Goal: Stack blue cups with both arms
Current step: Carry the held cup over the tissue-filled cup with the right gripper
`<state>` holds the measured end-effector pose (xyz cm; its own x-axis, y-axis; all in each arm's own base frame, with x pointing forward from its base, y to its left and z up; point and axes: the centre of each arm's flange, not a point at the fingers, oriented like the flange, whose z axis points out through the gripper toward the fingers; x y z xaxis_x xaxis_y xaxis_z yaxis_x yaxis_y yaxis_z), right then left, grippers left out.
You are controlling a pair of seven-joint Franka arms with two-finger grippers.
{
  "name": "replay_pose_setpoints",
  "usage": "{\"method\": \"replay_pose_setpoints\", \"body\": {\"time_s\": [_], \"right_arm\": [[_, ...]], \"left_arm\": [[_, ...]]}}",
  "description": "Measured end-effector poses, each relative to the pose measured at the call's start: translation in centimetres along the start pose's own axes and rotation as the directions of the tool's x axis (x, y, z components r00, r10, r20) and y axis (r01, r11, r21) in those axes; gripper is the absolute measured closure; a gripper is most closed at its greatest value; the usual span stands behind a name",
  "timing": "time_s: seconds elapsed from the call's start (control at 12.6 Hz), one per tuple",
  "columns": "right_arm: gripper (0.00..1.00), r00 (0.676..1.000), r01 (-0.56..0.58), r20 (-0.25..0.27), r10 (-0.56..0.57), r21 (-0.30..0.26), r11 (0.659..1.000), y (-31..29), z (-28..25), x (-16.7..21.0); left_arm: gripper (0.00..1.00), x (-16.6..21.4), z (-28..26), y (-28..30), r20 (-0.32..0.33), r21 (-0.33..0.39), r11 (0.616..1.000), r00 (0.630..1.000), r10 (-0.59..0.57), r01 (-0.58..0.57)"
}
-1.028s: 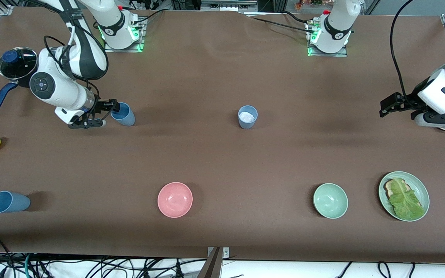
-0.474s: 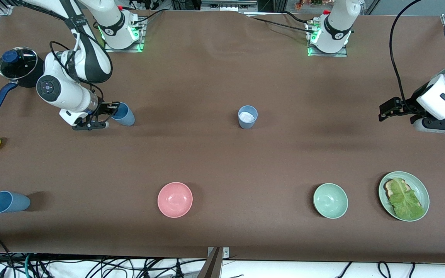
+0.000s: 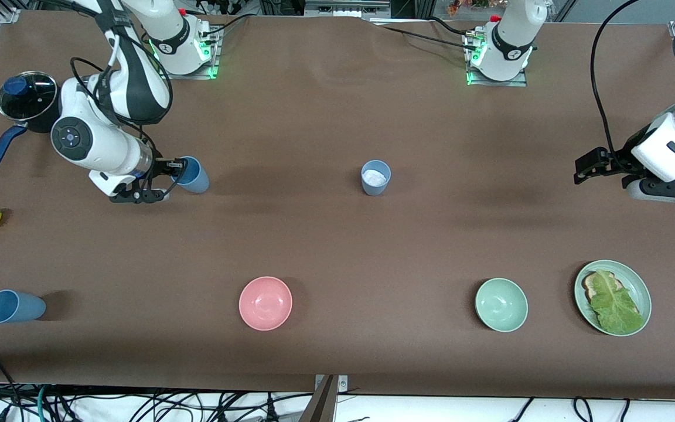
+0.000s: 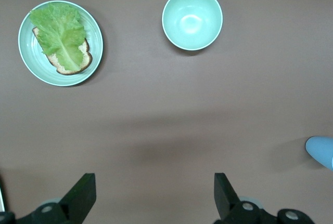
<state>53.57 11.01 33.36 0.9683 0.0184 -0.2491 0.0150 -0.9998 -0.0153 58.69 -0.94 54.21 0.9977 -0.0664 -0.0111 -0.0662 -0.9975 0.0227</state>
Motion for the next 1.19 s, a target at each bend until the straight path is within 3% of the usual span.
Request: {"method": "replay_pose_setpoints", "body": {"time_s": [0.47, 1.19], "right_arm": [[0.95, 0.985, -0.174, -0.015, 0.174, 0.024, 0.985, -17.0, -5.7, -0.1], [0.95, 0.9, -0.428, -0.034, 0.435, 0.125, 0.895, -42.6, -5.2, -6.3]], "left_arm": [[0.0, 0.0, 0.0, 0.1, 0.0, 0.0, 1.0, 1.0, 0.001, -0.001], [0.0, 0.1, 0.0, 0.2, 0.001, 0.0, 1.0, 1.0, 0.003, -0.003]]}}
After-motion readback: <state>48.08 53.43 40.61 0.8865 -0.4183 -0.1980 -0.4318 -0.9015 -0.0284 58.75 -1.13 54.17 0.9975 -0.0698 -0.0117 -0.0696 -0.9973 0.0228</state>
